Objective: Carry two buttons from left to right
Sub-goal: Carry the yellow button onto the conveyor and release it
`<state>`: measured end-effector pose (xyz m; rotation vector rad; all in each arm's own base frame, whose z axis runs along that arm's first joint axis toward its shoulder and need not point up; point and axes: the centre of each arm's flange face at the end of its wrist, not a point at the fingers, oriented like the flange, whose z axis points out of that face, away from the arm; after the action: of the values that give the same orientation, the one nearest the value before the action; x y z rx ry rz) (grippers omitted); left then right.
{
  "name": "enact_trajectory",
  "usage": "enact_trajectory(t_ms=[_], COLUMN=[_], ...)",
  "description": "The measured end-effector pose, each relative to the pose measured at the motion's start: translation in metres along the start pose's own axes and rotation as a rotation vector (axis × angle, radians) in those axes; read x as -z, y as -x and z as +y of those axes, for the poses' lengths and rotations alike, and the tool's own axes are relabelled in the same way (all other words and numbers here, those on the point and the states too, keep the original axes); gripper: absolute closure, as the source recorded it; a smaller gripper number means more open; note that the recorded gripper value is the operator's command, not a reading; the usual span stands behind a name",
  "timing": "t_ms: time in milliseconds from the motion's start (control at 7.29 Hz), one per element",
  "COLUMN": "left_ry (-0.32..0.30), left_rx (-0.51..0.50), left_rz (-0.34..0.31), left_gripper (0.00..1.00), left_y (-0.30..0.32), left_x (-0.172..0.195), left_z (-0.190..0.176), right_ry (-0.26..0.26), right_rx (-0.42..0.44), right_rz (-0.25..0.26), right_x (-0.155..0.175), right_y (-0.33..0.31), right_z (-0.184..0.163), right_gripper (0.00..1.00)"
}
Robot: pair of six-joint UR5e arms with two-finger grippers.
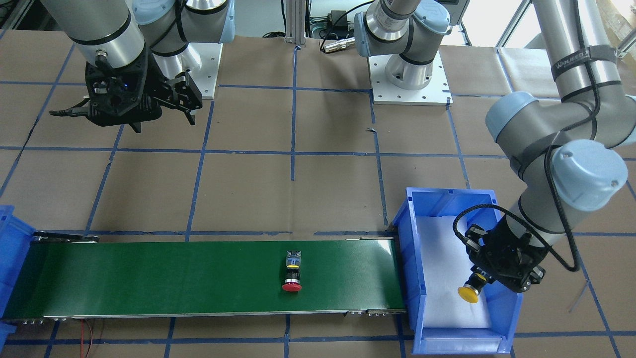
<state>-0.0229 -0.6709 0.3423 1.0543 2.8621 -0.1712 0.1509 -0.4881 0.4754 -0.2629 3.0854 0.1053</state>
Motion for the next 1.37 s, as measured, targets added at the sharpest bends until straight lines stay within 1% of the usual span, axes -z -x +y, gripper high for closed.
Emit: enact_trajectory(t_ms=[137,274,411,548,685,823,960,1097,1371], left_ry=[-0.011,-0.026,-0.028,-0.011,0.019,0.052,0.081,0.103,0.113], left_rx=[0.18,0.385,0.543,0.628,0.665,0.674,0.669,0.66,0.651], left_rz=[-0.001,0.005,0.017,0.03,0.043,0.055,0.068,0.076,0.079], left_gripper=[0.88,0.88,0.88,0.86,0.86,0.84,0.77,0.01,0.0], left_y=[-0.02,-0.045,-0.075,-0.104,-0.126,-0.141,-0.153,-0.164,-0.174], left_x=[0.018,0.026,0.029,0.024,0.007,-0.015,-0.033,-0.045,-0.051], left_z=[-0.011,-0.033,-0.061,-0.086,-0.103,-0.113,-0.118,-0.119,-0.116], right_ry=[0.001,0.002,0.005,0.007,0.008,0.008,0.009,0.01,0.01], right_rx=[0.0,0.0,0.0,0.0,-0.001,-0.001,-0.001,0.0,0.0], right_rz=[0.0,0.001,0.001,0.002,0.002,0.002,0.002,0.002,0.002], right_x=[0.0,0.0,-0.001,-0.001,-0.001,-0.001,-0.001,-0.001,-0.001], right_y=[0.0,0.0,0.0,0.0,-0.001,-0.001,-0.001,-0.001,-0.001], right_z=[0.0,0.0,0.0,0.001,0.001,0.001,0.001,0.001,0.001], right_gripper=[0.0,0.0,0.0,0.0,0.0,0.0,0.0,0.0,0.0])
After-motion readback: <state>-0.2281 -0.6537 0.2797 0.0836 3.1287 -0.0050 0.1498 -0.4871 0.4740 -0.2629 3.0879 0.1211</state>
